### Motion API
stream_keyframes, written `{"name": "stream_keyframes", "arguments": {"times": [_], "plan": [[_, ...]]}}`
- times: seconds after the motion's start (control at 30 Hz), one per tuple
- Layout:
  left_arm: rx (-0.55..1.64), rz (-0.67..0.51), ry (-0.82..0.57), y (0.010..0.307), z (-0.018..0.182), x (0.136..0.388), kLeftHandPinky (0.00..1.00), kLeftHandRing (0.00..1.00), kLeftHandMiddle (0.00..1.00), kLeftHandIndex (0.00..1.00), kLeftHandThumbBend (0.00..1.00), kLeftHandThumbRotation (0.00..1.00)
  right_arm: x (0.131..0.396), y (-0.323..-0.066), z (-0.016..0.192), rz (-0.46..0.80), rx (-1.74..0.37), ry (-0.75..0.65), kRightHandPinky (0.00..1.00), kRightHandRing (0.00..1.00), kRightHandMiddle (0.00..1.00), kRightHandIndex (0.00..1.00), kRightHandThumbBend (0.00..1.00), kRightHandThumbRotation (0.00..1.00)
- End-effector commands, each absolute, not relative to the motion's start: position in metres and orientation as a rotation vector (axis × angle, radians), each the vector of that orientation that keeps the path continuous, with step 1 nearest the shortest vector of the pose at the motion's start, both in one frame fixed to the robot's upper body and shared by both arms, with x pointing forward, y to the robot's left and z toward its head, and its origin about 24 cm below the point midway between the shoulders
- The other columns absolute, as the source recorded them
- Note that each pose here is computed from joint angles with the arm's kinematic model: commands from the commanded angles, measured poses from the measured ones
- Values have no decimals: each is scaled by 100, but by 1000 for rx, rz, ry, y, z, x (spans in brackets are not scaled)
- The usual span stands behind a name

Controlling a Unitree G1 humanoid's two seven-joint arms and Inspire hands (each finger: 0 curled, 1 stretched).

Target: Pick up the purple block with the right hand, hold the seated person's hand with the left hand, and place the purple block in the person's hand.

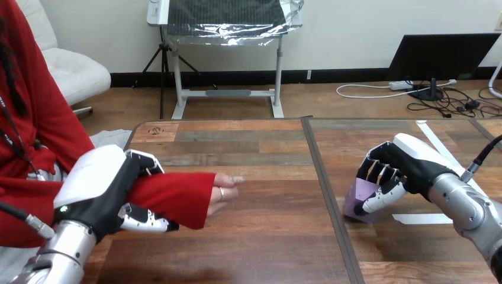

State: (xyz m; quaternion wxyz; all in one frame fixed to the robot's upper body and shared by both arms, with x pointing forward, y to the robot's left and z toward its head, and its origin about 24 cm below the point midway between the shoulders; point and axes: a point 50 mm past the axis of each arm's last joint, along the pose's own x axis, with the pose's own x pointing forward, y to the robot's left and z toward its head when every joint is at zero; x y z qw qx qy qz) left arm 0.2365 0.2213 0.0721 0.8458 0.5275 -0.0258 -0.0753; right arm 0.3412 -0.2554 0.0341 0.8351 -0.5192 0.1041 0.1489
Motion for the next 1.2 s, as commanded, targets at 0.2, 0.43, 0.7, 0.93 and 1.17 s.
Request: {"name": "stream_keyframes", "arguments": {"times": [0.2, 0.43, 0.7, 0.93, 1.17], "plan": [[1115, -81, -308, 210, 126, 251, 35, 39, 43, 42, 87, 0, 370, -225, 80, 305, -1058, 11, 42, 45, 49, 50, 79, 0], [1129, -81, -318, 208, 130, 252, 36, 40, 43, 42, 88, 0, 372, -218, 83, 319, -1031, -17, 44, 47, 50, 50, 79, 0], [1130, -88, -340, 206, 131, 254, 36, 40, 43, 43, 88, 0, 375, -208, 89, 339, -1013, -50, 42, 45, 48, 48, 78, 0], [1119, -91, -331, 204, 132, 255, 36, 40, 44, 43, 87, 0, 376, -198, 95, 351, -984, -92, 41, 43, 46, 47, 77, 0], [1115, -96, -337, 202, 131, 256, 37, 41, 44, 43, 87, 0, 375, -191, 100, 366, -962, -148, 39, 41, 45, 46, 78, 0]]}}
